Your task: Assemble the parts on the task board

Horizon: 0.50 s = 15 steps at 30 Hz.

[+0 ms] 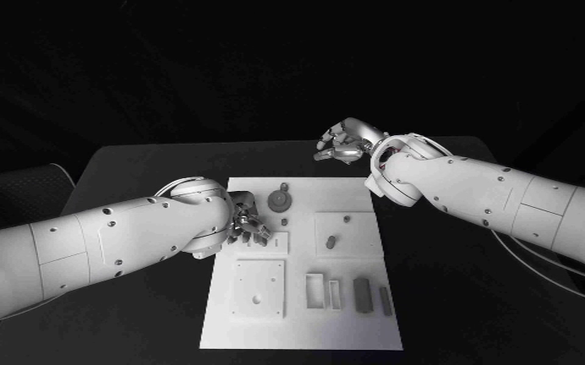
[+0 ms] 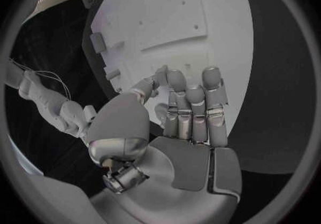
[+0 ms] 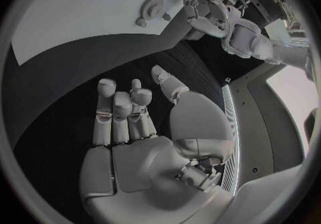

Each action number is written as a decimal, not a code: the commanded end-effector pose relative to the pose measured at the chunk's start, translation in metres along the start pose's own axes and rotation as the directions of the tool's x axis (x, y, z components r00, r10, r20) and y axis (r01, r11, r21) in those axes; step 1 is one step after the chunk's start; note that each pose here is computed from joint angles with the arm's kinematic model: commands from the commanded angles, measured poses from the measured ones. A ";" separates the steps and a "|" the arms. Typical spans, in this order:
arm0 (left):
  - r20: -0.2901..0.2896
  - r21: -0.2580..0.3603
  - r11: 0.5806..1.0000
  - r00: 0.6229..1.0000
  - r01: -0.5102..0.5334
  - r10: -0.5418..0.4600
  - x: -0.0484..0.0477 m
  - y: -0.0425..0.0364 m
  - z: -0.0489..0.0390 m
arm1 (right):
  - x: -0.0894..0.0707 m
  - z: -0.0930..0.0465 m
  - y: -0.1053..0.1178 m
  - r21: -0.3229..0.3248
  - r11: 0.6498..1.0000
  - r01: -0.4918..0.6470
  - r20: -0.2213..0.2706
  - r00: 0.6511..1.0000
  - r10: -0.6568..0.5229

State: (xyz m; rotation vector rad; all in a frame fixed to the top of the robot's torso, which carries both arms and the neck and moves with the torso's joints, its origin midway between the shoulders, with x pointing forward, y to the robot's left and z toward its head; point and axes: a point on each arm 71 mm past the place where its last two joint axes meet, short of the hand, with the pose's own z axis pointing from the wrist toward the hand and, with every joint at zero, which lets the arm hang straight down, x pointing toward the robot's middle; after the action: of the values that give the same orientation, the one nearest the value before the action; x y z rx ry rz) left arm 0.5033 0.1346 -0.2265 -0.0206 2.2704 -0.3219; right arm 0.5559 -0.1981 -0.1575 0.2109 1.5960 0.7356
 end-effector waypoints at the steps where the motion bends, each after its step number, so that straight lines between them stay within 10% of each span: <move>1: -0.018 -0.001 1.000 1.000 -0.018 0.018 0.0013 -0.0007 0.0001 | 0.001 0.000 0.001 -0.015 1.000 0.009 -0.012 1.000 -0.009; 15: -0.018 -0.002 1.000 1.000 -0.016 0.016 0.0009 -0.0017 0.0010 | 0.001 0.000 0.001 -0.015 1.000 0.008 -0.014 1.000 -0.008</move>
State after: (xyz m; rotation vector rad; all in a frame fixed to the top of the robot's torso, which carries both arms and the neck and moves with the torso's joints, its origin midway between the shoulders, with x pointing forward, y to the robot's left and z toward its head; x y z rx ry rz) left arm 0.5041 0.1344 -0.2268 -0.0161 2.2760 -0.3164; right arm 0.5556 -0.1982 -0.1575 0.2094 1.5973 0.7366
